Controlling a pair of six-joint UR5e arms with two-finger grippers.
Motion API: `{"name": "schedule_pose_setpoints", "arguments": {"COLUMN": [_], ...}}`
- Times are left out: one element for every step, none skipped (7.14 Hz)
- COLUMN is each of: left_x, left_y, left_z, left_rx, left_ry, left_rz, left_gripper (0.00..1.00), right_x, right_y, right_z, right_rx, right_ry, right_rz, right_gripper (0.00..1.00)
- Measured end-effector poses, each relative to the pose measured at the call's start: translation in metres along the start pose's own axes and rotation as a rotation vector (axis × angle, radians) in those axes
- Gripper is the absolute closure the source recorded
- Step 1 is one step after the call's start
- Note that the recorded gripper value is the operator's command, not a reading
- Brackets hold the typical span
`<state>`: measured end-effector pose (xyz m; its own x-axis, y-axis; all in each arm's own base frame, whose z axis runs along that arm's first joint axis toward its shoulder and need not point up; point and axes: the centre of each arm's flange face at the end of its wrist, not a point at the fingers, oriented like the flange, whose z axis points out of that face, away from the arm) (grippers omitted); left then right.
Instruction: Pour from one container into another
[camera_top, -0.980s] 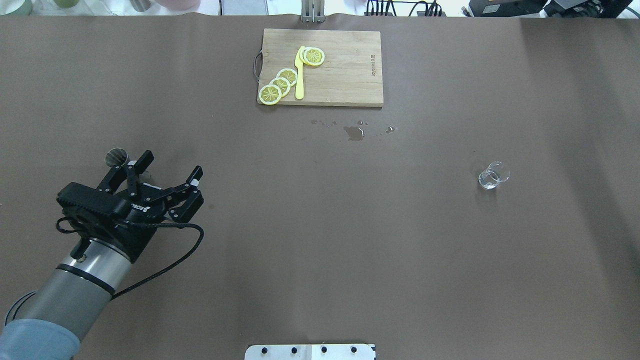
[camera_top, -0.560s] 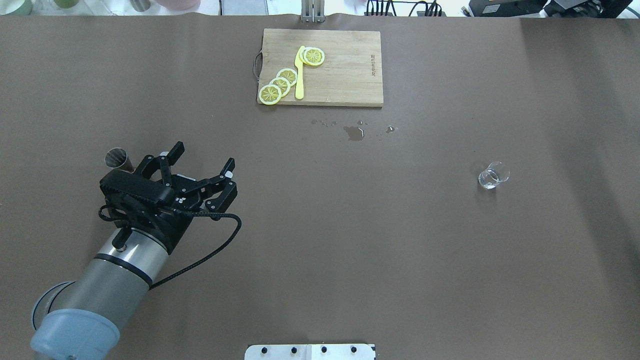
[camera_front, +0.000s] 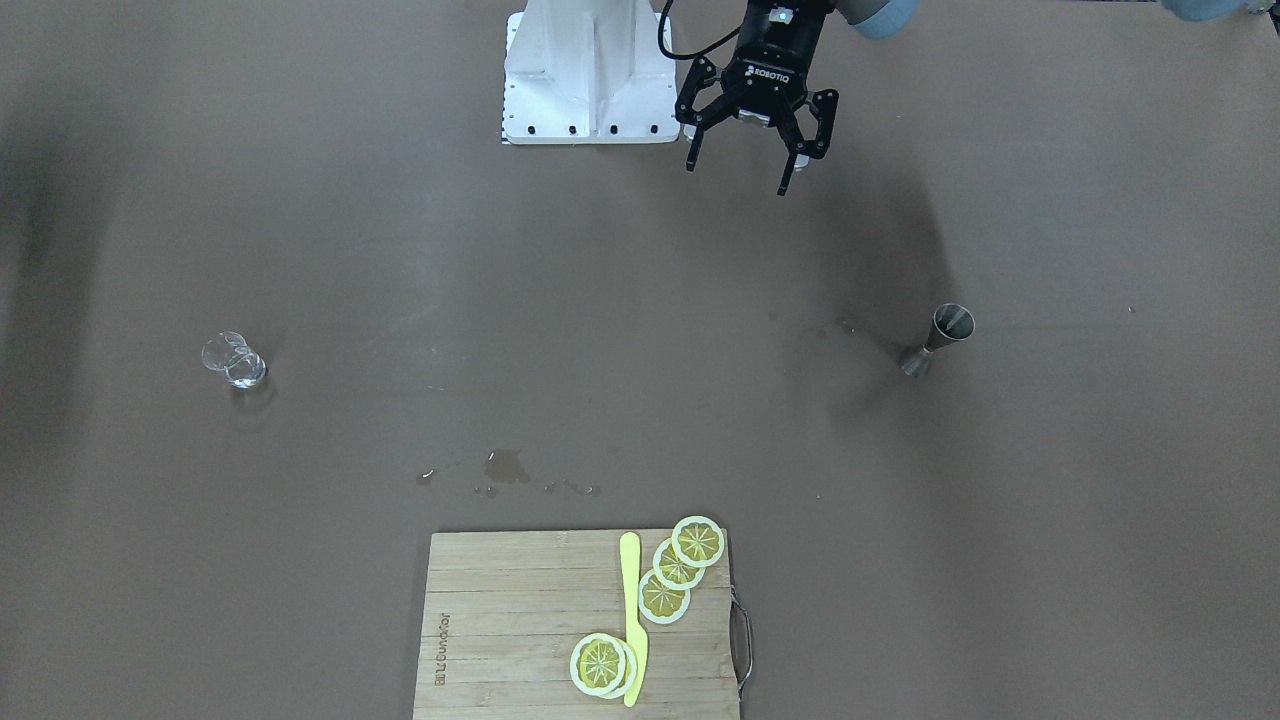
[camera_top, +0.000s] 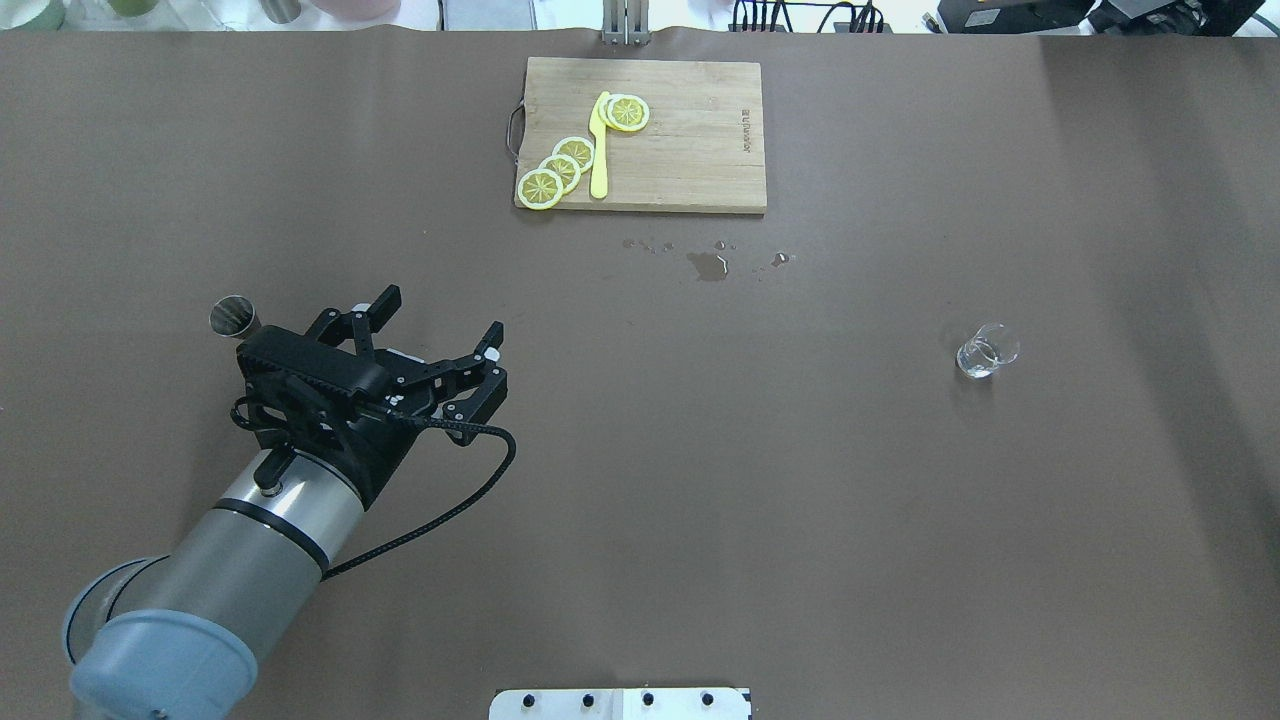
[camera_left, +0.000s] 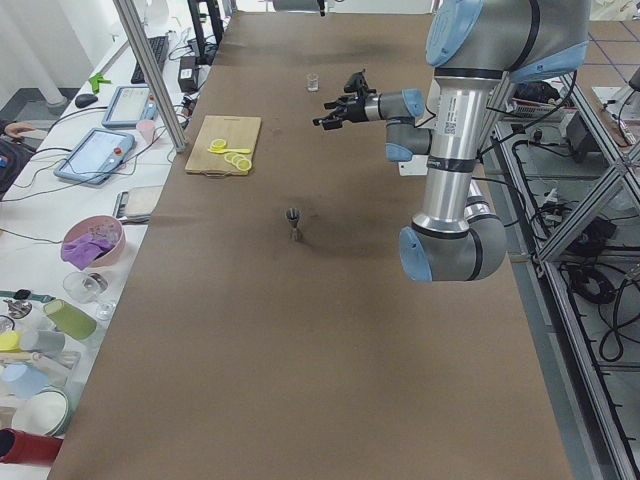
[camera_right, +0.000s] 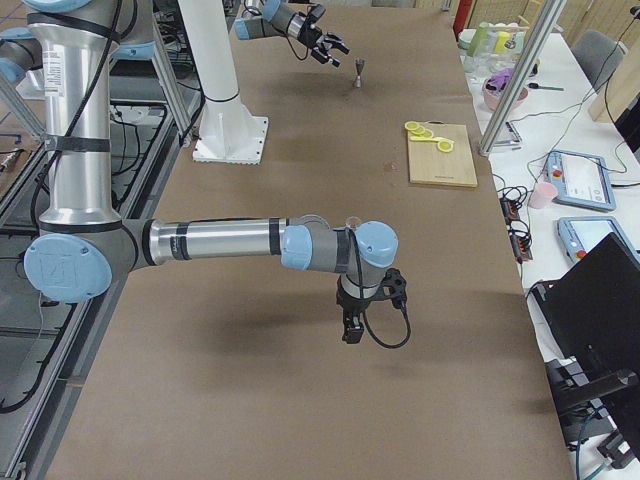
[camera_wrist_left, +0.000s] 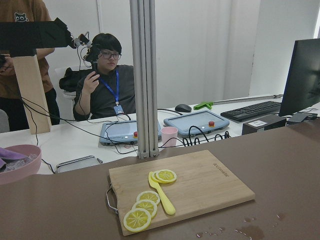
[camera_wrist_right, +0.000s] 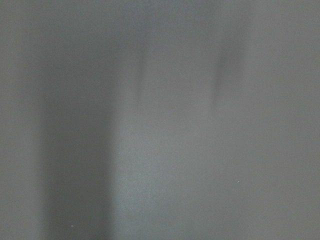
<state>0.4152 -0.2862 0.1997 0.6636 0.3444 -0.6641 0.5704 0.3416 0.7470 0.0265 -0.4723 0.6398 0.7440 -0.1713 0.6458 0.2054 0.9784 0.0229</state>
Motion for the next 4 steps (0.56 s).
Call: {"name": "schedule_pose_setpoints", "arguments": {"left_x": [0.008,0.016,0.021,0.019], "left_y": [-0.006,-0.013,-0.023,-0.038], "left_z": [0.003,0.01,0.02,0.031], "left_rx": [-0.018,-0.055,-0.108,-0.172], "left_ry": [0.002,0.003,0.002,-0.001], "left_rz": [-0.01,-0.017,-0.018,-0.011], "left_gripper": [0.03,0.03,0.03,0.03], "right_x": [0.0,-0.001,-0.002,-0.002], "right_y": [-0.001,-0.002,-0.003,-0.003], "right_z": [0.0,-0.001,-0.002,-0.003], "right_rx": [0.003,0.012,0.023,0.029], "right_ry": [0.0,0.002,0.004,0.004], "right_rz": [-0.002,-0.01,-0.02,-0.025], "right_gripper": [0.0,0.0,0.0,0.0]}}
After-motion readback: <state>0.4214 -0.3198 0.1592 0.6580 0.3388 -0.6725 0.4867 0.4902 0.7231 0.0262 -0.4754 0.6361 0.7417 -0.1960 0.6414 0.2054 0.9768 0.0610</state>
